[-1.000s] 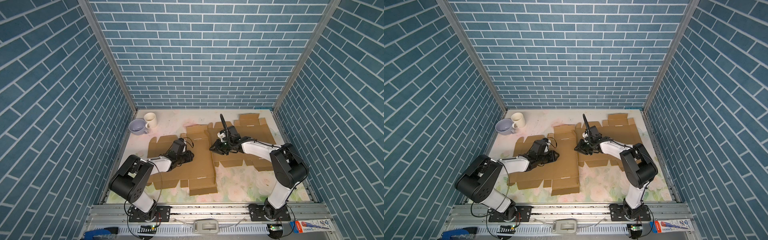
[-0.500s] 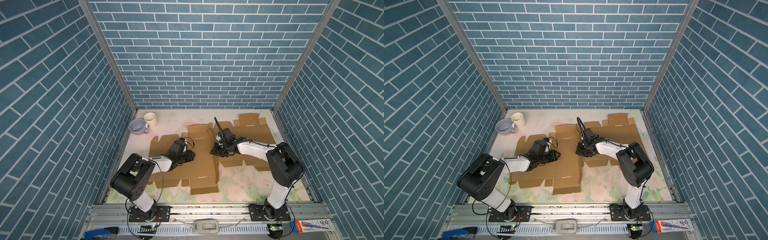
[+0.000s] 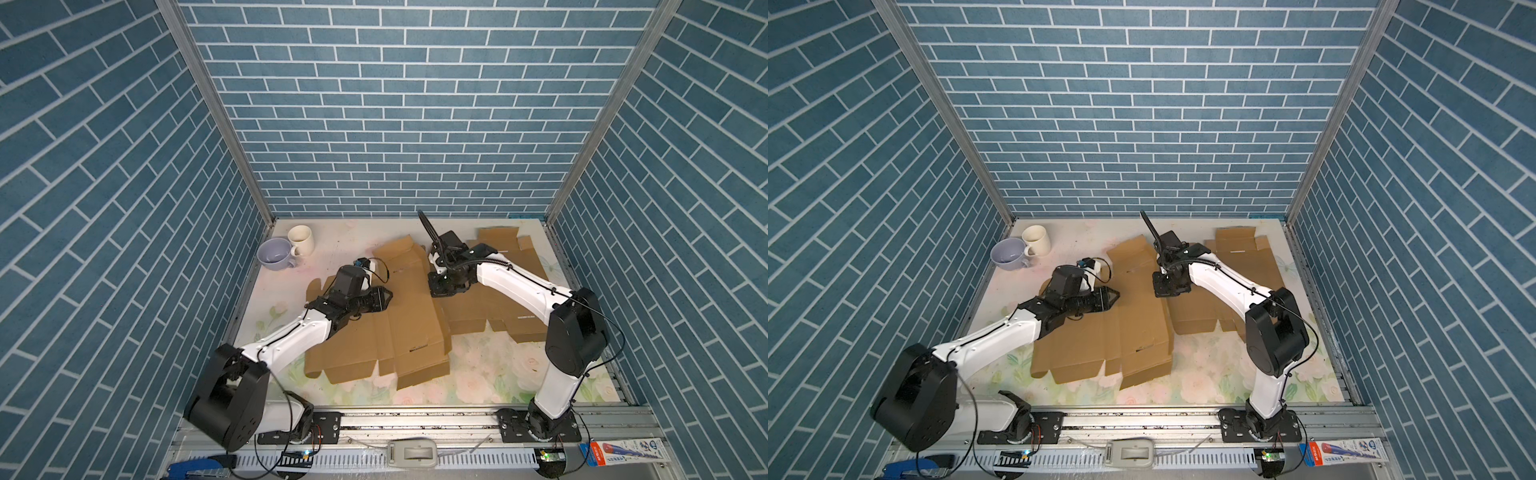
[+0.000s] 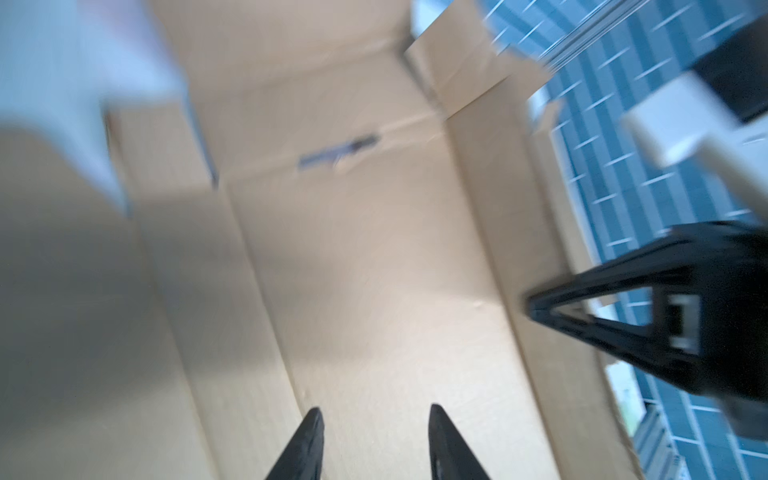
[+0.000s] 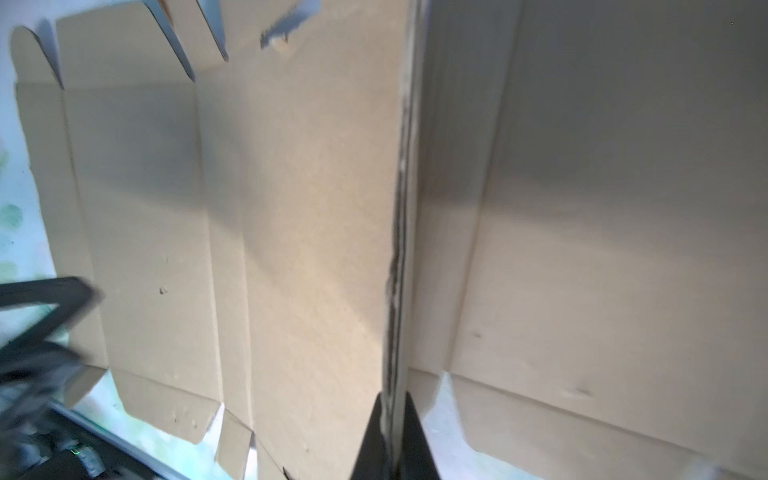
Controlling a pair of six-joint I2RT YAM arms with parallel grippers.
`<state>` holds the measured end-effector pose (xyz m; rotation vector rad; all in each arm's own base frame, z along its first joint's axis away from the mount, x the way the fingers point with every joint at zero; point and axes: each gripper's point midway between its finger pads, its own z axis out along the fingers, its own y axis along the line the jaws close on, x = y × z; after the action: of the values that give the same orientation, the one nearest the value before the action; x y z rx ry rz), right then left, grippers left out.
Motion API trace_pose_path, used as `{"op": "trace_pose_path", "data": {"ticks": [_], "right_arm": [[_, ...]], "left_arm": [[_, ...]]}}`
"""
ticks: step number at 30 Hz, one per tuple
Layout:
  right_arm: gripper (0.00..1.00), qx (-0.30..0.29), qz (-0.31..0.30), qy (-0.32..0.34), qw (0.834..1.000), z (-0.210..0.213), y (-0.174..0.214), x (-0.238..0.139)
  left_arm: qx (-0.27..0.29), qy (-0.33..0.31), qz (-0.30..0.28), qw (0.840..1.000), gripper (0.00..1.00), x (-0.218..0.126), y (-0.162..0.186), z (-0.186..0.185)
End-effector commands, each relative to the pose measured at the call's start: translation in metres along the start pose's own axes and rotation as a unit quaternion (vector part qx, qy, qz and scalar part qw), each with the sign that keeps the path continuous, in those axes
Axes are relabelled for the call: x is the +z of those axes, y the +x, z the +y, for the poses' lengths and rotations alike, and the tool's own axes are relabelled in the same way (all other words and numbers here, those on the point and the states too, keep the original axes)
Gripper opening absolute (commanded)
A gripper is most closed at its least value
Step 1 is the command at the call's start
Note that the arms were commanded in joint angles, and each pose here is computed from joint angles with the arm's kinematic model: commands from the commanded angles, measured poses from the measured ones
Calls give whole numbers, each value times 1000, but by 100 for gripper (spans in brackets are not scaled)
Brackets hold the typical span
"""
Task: Fold the paper box
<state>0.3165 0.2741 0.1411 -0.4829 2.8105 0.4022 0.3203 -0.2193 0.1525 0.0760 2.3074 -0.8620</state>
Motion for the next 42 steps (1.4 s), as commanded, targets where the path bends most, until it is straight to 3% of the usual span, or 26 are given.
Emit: {"op": "trace_pose_path", "data": {"ticks": [1, 7, 9, 13, 18, 26, 36, 42], "right_arm": [[6, -105, 20, 117, 987, -37, 4, -61], [6, -201, -17, 268, 942, -66, -39, -118], [6, -243, -17, 317, 917, -71, -51, -124], [3, -326, -10, 424, 845, -79, -78, -125], [2, -369, -54, 473, 798, -56, -109, -118], [1, -408, -104, 451, 787, -29, -92, -71], [2, -423, -166, 448, 770, -33, -78, -55], [2, -476, -175, 395, 766, -22, -67, -52]], "left_arm": [[6, -4, -2, 1000, 44, -17, -8, 6], [9, 6, -19, 1000, 44, -17, -13, 12], [-2, 14, -19, 1000, 44, -12, -8, 14], [-15, 11, -22, 1000, 44, -9, 1, 22], [-10, 2, -28, 1000, 43, -16, 1, 24], [-37, -14, -62, 997, 45, -43, -19, 41], [-61, 8, -95, 994, 58, -70, -80, 37], [-39, 8, -104, 994, 68, -78, -118, 26]]}}
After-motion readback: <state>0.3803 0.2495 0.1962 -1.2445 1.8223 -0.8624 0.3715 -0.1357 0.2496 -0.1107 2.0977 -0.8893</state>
